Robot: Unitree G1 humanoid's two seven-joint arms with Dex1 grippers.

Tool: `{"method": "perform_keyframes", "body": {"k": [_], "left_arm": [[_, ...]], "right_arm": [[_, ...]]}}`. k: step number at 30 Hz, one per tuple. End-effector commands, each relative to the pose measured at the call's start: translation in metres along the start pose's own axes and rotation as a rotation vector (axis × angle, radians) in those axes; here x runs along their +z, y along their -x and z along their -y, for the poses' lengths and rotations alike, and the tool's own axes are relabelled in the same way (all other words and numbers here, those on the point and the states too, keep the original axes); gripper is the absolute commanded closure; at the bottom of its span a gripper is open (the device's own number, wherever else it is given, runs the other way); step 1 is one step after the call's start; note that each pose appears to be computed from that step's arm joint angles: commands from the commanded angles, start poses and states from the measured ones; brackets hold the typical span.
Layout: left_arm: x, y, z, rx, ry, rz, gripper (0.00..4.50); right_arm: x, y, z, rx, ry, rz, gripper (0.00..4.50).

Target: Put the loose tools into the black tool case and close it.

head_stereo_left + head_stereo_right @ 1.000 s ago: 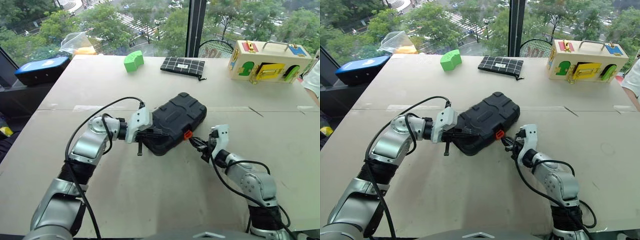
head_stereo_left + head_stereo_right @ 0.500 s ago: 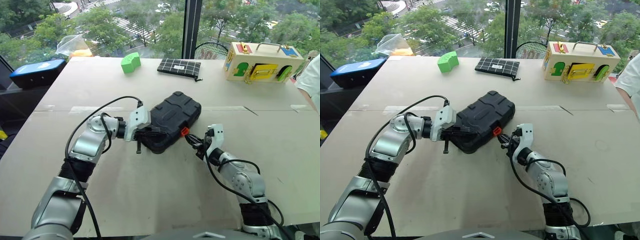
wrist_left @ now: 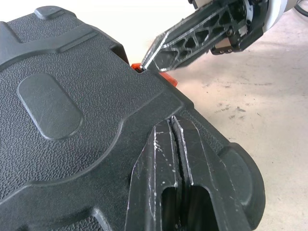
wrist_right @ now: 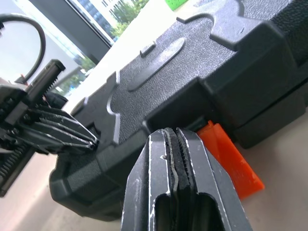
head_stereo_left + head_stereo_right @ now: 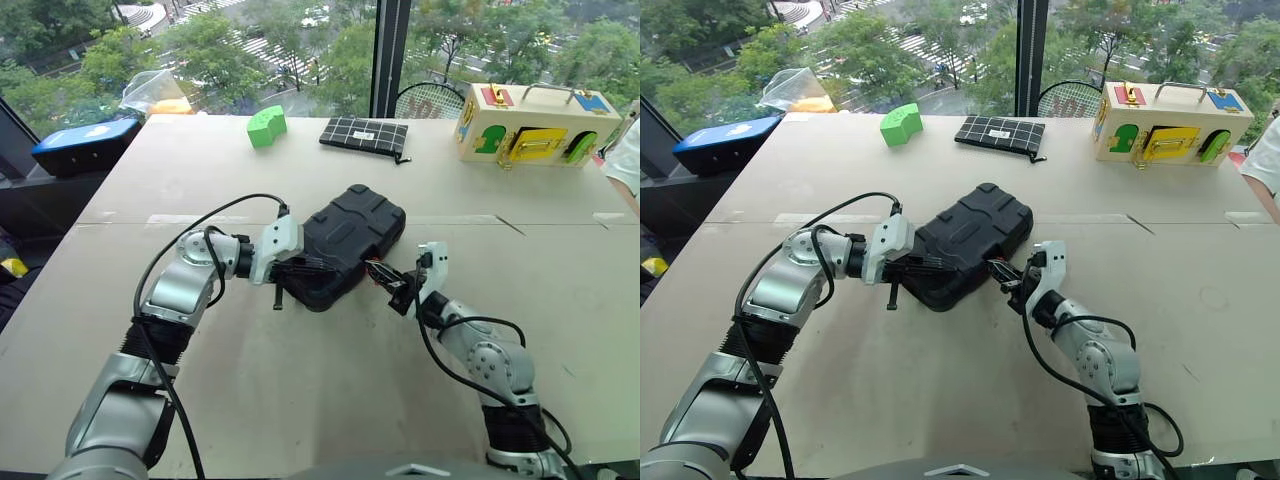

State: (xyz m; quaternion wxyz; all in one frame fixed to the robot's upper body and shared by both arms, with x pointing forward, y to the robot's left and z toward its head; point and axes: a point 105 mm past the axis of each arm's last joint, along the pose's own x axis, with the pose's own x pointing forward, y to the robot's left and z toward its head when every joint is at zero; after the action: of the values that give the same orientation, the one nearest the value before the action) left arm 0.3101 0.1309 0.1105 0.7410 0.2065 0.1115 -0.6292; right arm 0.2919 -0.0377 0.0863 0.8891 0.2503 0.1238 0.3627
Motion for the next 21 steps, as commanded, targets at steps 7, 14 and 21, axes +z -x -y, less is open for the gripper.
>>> {"method": "perform_keyframes", "body": {"k": [7,14,21], "left_arm": [[-0.062,-0.01,0.023,-0.057,0.181,-0.191,4.5],[-0.06,-0.011,0.02,-0.058,0.173,-0.189,4.5],[-0.06,-0.009,0.019,-0.048,0.171,-0.191,4.5]], "right_arm": [[0.017,0.031,-0.007,-0.028,0.409,-0.124,2.15],[0.025,0.023,0.011,-0.072,0.485,-0.202,1.87],[0.012,0.018,0.018,-0.055,0.509,-0.296,4.47]]}}
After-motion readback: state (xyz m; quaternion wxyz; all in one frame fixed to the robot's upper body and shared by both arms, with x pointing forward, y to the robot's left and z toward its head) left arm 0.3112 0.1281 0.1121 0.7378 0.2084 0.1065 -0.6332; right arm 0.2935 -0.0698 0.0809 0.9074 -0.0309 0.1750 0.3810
